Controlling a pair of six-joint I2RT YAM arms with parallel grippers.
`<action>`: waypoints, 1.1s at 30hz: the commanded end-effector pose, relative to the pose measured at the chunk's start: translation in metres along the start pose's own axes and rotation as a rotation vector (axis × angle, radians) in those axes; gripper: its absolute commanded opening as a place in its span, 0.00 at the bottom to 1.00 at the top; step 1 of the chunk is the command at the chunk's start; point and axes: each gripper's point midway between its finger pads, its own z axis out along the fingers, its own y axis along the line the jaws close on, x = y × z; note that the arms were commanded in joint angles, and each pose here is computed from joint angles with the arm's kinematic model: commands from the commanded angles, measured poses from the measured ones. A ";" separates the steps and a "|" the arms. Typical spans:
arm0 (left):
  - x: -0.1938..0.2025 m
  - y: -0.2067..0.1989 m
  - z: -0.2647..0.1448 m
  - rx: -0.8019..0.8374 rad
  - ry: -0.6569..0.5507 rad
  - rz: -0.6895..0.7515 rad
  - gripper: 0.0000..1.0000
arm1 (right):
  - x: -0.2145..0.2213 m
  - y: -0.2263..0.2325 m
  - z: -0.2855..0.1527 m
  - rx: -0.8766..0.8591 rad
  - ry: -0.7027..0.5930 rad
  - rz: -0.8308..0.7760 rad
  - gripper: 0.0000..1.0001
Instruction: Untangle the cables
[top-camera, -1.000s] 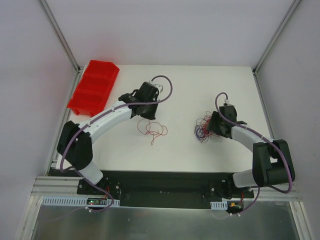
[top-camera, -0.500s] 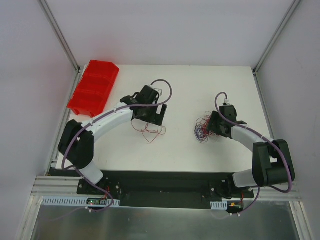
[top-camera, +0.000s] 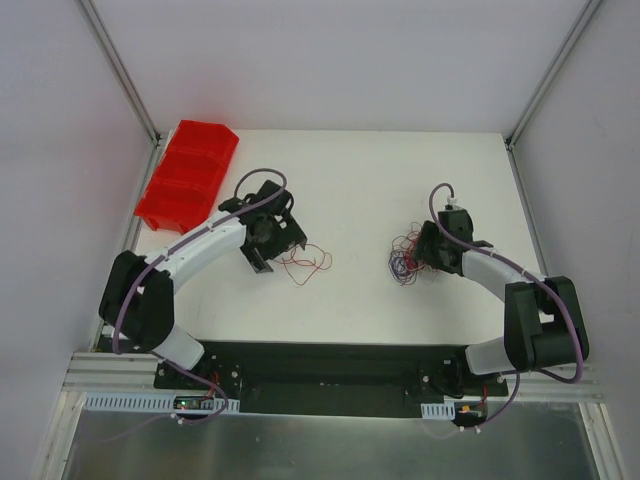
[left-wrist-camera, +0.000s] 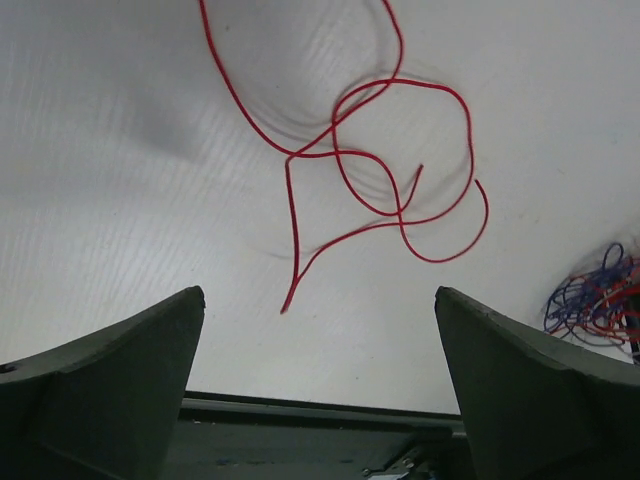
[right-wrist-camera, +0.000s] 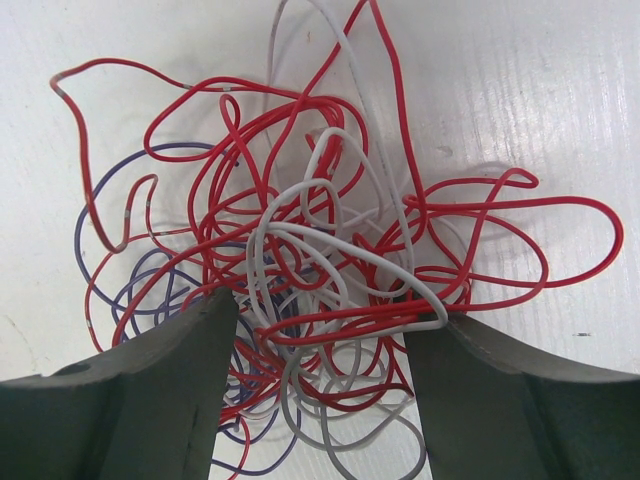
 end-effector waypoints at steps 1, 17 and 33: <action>0.009 0.004 0.017 -0.113 0.092 -0.236 0.98 | 0.019 -0.002 0.001 -0.001 0.070 -0.010 0.68; 0.002 0.005 0.075 -0.395 0.120 -0.370 0.52 | 0.022 -0.001 0.001 -0.005 0.079 -0.019 0.68; -0.003 0.036 0.100 -0.571 0.018 -0.375 0.00 | 0.023 0.001 0.001 -0.013 0.079 -0.027 0.68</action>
